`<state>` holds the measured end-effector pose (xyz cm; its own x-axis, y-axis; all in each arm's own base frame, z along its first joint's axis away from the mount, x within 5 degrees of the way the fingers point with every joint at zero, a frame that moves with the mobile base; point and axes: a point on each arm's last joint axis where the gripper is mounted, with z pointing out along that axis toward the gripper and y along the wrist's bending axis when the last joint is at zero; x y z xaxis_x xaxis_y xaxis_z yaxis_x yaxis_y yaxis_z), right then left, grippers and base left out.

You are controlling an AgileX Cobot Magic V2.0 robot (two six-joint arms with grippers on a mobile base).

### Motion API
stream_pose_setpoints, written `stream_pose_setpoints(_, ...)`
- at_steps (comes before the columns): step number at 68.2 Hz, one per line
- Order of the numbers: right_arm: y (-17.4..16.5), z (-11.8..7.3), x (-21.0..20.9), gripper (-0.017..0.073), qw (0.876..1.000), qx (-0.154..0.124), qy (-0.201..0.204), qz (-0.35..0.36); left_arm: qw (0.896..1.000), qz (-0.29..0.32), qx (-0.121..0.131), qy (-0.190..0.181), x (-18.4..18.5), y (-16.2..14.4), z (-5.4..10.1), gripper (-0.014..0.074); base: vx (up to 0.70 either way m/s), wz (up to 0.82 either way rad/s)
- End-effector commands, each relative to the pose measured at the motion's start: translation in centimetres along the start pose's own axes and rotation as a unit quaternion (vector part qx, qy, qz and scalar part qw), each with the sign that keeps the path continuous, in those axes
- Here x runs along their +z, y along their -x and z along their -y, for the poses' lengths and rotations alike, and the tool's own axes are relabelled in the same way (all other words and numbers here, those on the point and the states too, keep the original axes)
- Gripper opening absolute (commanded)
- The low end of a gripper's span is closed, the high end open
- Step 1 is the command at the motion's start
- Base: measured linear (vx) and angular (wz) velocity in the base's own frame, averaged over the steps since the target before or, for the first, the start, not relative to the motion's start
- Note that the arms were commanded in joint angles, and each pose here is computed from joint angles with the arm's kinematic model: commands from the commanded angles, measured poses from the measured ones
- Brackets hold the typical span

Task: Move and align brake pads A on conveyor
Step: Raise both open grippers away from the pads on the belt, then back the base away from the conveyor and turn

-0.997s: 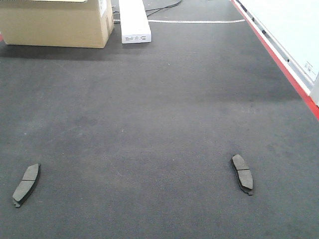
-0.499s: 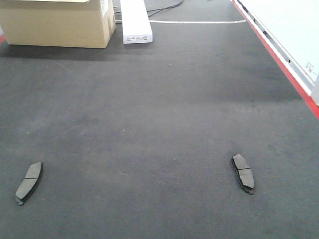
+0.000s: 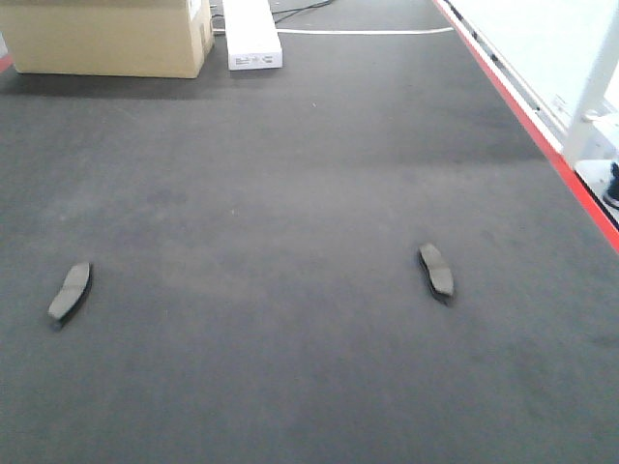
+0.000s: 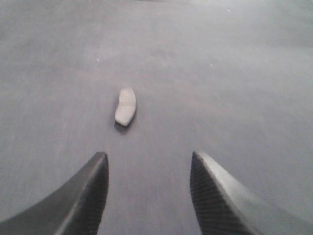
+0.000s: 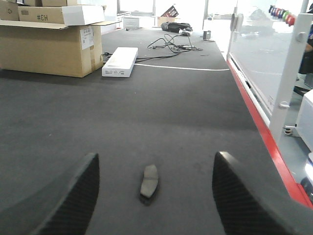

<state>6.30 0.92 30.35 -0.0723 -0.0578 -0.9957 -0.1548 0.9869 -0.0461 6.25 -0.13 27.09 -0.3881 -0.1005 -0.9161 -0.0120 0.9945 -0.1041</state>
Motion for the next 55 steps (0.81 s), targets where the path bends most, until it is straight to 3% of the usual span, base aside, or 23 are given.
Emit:
stream_pose_setpoints(1, 1.45, 0.07, -0.02, 0.0484, 0.999, -0.001, -0.003, 0.046, 0.999, 0.040, -0.002, -0.010, -0.33, 1.29, 0.24, 0.0377, -0.35, -0.09)
stream_pose_setpoints(55, 1.45, 0.07, -0.02, 0.0484, 0.999, -0.001, -0.003, 0.046, 0.999, 0.039, -0.002, -0.010, -0.33, 1.26, 0.23, 0.0377, -0.42, 0.02)
